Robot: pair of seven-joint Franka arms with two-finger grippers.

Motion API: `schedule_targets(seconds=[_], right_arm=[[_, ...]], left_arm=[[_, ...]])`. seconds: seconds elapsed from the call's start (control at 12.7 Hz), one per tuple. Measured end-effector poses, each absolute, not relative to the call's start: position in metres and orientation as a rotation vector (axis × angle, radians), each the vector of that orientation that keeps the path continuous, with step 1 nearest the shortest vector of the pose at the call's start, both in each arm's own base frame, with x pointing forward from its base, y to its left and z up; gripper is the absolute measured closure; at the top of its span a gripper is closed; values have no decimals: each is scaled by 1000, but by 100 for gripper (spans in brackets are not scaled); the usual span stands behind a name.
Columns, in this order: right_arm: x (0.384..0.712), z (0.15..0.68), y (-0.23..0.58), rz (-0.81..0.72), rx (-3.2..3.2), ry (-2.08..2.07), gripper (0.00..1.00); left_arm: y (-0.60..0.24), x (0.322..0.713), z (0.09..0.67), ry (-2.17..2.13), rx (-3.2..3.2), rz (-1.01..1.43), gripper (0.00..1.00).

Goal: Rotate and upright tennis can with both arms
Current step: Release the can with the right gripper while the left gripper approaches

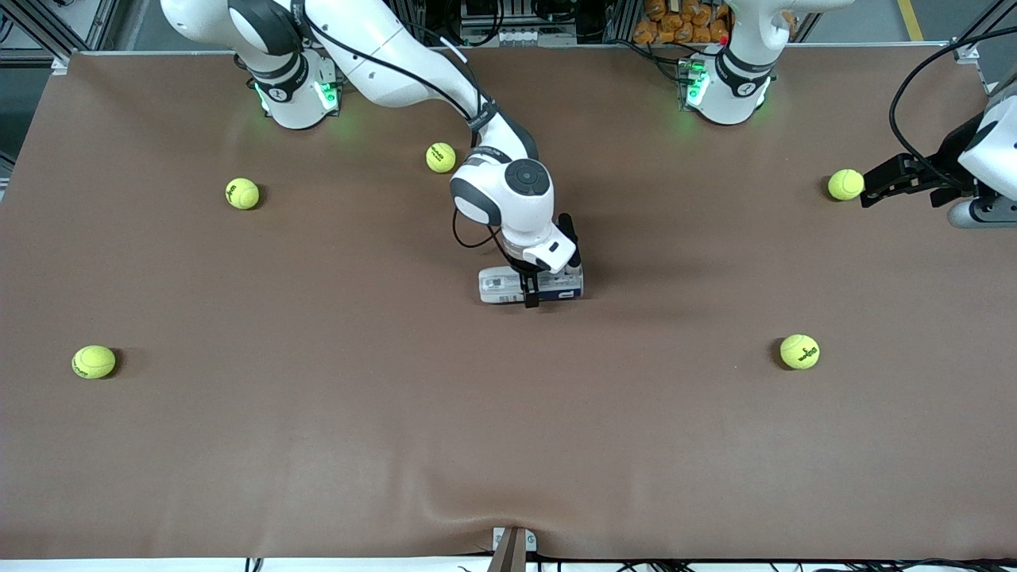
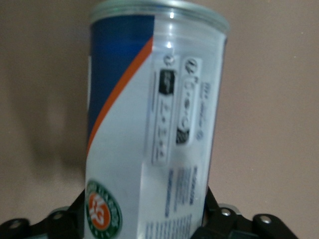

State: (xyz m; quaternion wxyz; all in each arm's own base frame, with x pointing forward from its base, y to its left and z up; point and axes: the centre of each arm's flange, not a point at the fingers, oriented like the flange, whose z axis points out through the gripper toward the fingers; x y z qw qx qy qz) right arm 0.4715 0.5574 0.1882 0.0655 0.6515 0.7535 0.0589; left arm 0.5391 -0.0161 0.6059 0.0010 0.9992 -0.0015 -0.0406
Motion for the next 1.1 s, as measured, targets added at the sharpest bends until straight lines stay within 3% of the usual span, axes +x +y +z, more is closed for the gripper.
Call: schedule_targets(seconds=[0.08, 0.39, 0.71, 0.86, 1.1], right_arm=[[472, 190, 558, 185, 1964, 2273, 0], [473, 233, 571, 246, 1961, 2269, 0], [471, 348, 564, 239, 2114, 2102, 0], [495, 405, 527, 246, 2238, 1946, 0], [572, 460, 428, 333, 2507, 1564, 0]], left_arm=[[-16, 539, 606, -3, 3137, -128, 0], [-15, 541, 603, -1, 3132, -136, 0], [-14, 552, 580, 69, 2936, -198, 0], [-9, 565, 553, 117, 2831, -262, 0], [-19, 580, 517, 147, 2699, -342, 0]])
